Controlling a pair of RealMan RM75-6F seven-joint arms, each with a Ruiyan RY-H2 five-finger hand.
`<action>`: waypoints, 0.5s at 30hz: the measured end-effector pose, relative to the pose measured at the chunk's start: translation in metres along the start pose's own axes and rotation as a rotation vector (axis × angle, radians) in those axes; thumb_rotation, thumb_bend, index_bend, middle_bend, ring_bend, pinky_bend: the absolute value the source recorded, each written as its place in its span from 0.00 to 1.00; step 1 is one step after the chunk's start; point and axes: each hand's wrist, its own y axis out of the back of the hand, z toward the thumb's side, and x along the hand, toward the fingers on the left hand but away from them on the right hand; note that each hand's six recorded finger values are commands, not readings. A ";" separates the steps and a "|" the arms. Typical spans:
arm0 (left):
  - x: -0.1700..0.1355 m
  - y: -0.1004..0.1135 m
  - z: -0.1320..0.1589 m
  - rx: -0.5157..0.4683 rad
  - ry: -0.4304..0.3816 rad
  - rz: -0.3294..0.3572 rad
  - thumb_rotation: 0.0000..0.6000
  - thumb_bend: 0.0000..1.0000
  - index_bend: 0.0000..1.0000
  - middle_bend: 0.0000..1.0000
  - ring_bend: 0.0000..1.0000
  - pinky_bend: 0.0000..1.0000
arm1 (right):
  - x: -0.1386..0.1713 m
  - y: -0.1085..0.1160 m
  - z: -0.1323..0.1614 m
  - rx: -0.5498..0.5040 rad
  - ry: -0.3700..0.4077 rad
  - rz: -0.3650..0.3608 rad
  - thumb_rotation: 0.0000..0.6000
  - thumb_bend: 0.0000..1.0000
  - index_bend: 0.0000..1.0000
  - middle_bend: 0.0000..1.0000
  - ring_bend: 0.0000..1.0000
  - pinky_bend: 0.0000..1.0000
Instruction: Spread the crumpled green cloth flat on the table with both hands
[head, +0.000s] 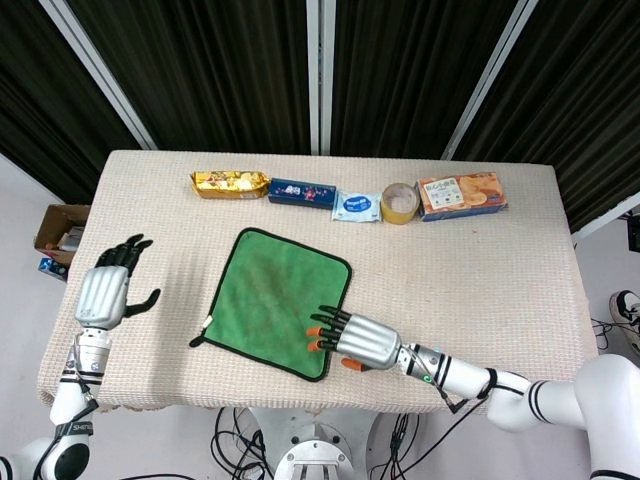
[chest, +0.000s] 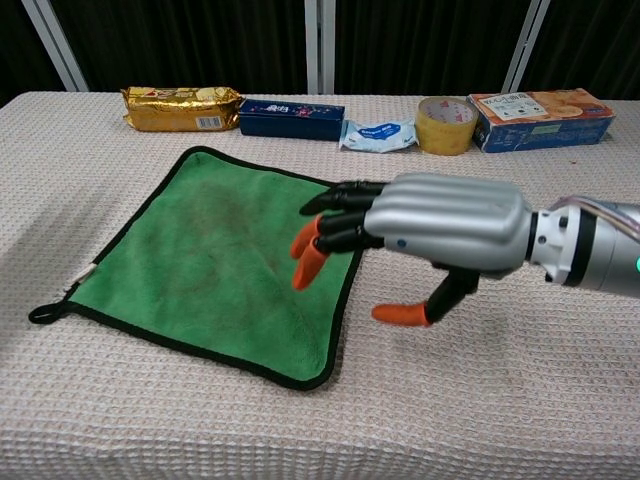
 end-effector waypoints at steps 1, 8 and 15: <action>0.000 0.000 0.000 -0.002 0.000 0.001 1.00 0.25 0.17 0.09 0.14 0.18 | 0.000 0.004 -0.008 0.012 -0.022 -0.012 1.00 0.30 0.26 0.16 0.00 0.00; -0.001 0.000 -0.002 -0.015 0.005 0.003 1.00 0.25 0.17 0.09 0.14 0.18 | -0.001 0.013 -0.077 0.153 -0.185 0.001 1.00 0.29 0.31 0.16 0.00 0.00; -0.003 0.000 -0.008 -0.036 0.026 -0.002 1.00 0.25 0.17 0.09 0.14 0.18 | -0.019 0.003 -0.114 0.261 -0.244 0.043 1.00 0.22 0.34 0.17 0.00 0.00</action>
